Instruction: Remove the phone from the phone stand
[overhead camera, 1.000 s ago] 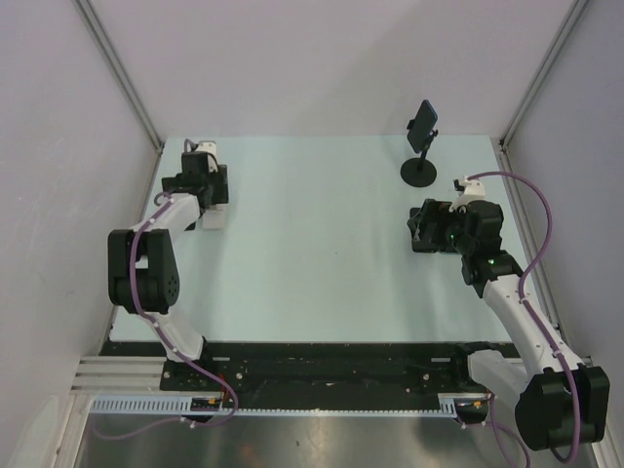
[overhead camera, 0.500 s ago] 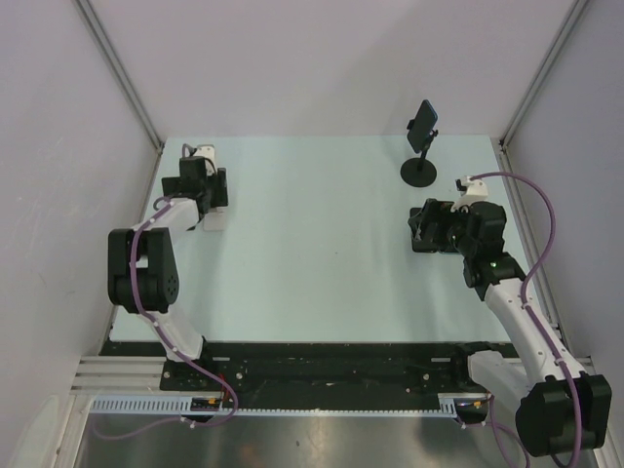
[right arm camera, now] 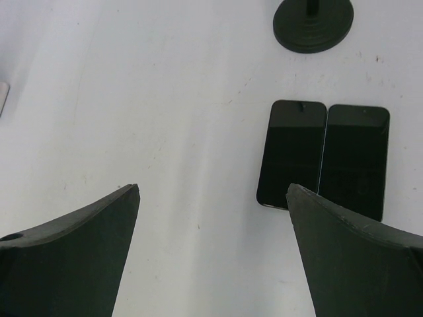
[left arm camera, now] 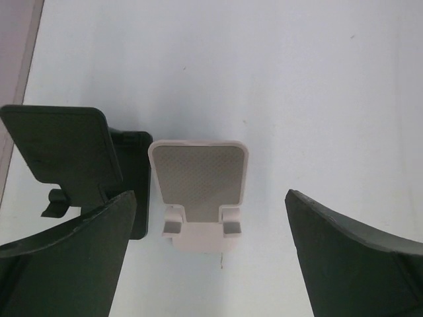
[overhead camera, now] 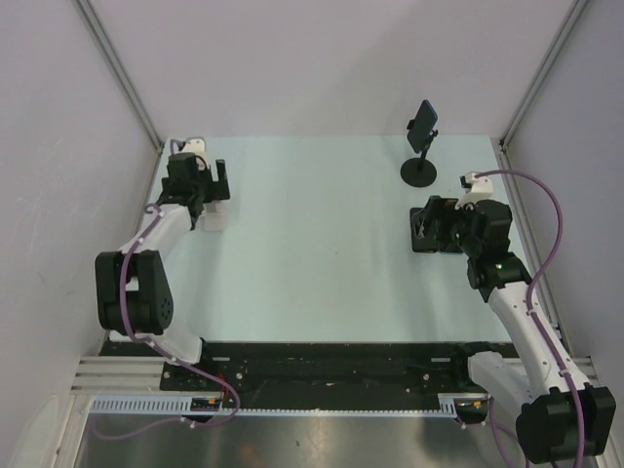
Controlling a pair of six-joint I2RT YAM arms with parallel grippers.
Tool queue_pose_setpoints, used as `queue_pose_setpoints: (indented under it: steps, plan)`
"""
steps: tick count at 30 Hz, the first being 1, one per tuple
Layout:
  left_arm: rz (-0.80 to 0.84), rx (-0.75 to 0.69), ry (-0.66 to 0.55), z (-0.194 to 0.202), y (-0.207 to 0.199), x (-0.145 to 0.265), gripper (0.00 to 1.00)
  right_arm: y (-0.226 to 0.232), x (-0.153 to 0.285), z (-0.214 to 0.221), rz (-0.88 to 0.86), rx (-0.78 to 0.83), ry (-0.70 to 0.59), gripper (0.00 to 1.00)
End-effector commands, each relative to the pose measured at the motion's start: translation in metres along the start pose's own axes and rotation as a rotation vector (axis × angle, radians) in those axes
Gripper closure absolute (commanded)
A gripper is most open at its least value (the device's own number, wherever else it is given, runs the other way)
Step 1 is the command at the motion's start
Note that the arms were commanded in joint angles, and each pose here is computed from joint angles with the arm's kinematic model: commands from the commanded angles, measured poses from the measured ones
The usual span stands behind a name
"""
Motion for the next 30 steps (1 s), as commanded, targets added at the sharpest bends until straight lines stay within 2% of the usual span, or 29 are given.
queue_pose_setpoints:
  steps: [1,6,7,13,19,22,23,30]
  plan:
    - [0.11,0.109,-0.1,-0.032,-0.019,0.037,0.0,-0.005,0.012,-0.048,0.043,0.019,-0.123,0.0]
    - [0.24,0.263,-0.075,-0.023,-0.042,0.071,0.0,-0.015,0.011,-0.082,0.092,0.033,-0.172,0.0]
    - [0.298,0.246,-0.069,-0.018,-0.061,0.084,0.0,-0.017,0.008,-0.087,0.098,0.032,-0.173,0.0]
    - [0.44,0.131,0.012,0.027,-0.099,0.132,0.0,-0.036,-0.012,-0.126,0.13,0.052,-0.222,0.0]
    - [0.501,0.031,0.082,0.069,-0.1,0.162,0.0,-0.058,-0.051,-0.152,0.079,0.108,-0.201,0.01]
    - [0.468,-0.021,0.09,0.086,-0.092,0.163,0.0,-0.077,-0.079,-0.147,0.067,0.113,-0.157,0.05]
    - [0.436,-0.03,0.088,0.09,-0.087,0.161,0.0,-0.076,-0.082,-0.159,0.046,0.129,-0.177,0.06]
    - [0.42,-0.069,0.084,0.089,-0.093,0.158,0.0,-0.084,-0.132,-0.169,-0.013,0.147,-0.192,0.17]
Point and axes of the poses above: each gripper's point midway between its finger pads, its own x axis back along the fingers, its own y axis along the line the jaws close on, z = x × y, the point moved 4 cm from there along x, back along the fingers, and after that the axes turned 15 degrees about x, right-handed, at the moved point
